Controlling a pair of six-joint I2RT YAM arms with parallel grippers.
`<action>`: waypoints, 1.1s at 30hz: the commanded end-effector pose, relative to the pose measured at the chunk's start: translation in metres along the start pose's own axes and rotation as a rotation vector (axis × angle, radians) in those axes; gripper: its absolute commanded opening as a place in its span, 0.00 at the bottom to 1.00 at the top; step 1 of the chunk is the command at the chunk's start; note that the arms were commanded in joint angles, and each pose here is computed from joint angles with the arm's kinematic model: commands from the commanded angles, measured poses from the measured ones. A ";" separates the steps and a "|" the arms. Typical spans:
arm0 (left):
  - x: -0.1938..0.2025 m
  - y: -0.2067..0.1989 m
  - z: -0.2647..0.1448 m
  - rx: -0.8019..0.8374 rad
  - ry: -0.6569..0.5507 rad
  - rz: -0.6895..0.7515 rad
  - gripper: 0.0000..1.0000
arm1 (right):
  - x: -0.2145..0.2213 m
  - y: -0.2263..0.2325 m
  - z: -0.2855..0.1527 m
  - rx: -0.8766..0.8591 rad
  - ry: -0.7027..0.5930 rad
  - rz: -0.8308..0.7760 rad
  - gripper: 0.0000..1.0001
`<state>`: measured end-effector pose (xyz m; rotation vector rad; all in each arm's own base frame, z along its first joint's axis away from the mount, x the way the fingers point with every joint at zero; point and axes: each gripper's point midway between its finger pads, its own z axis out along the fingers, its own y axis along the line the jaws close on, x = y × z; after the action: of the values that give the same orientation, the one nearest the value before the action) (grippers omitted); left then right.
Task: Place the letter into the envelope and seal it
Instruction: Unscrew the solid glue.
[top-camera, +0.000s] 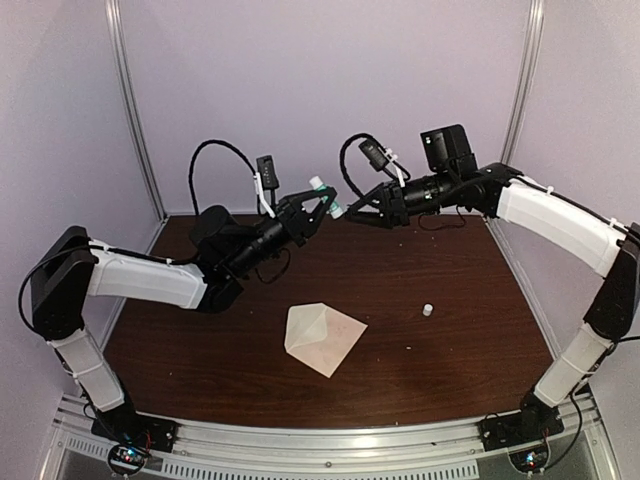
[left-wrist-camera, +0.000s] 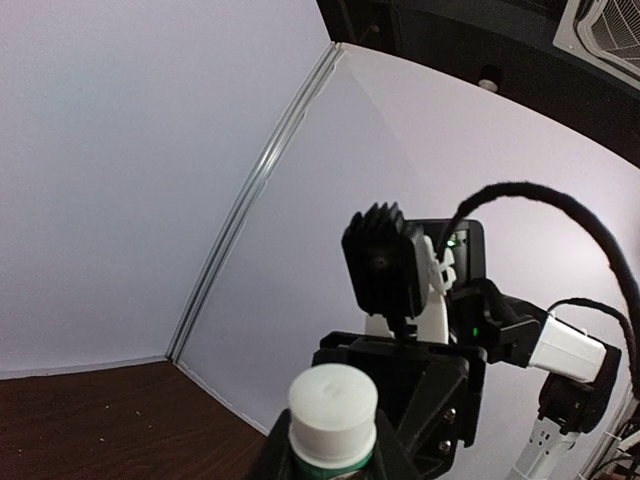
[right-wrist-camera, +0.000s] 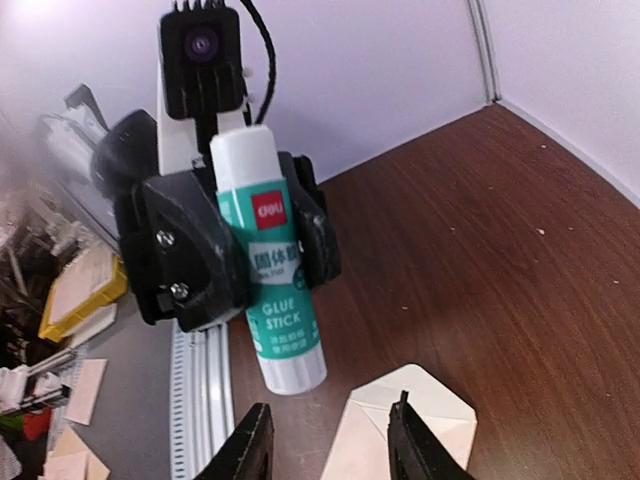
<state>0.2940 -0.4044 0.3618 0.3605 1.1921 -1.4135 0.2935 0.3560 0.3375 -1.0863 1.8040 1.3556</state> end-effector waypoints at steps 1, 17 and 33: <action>-0.023 0.007 -0.005 -0.092 -0.074 -0.019 0.00 | 0.028 -0.046 -0.008 0.472 0.175 -0.214 0.40; -0.006 0.023 0.000 -0.180 -0.039 -0.134 0.00 | 0.003 -0.020 0.030 0.482 0.207 -0.381 0.40; -0.001 0.022 0.000 -0.168 -0.037 -0.144 0.00 | -0.006 -0.021 0.038 0.511 0.199 -0.389 0.19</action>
<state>0.3162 -0.3980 0.3415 0.1356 1.3628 -1.3987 0.3093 0.3862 0.3120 -1.2462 1.8323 0.5517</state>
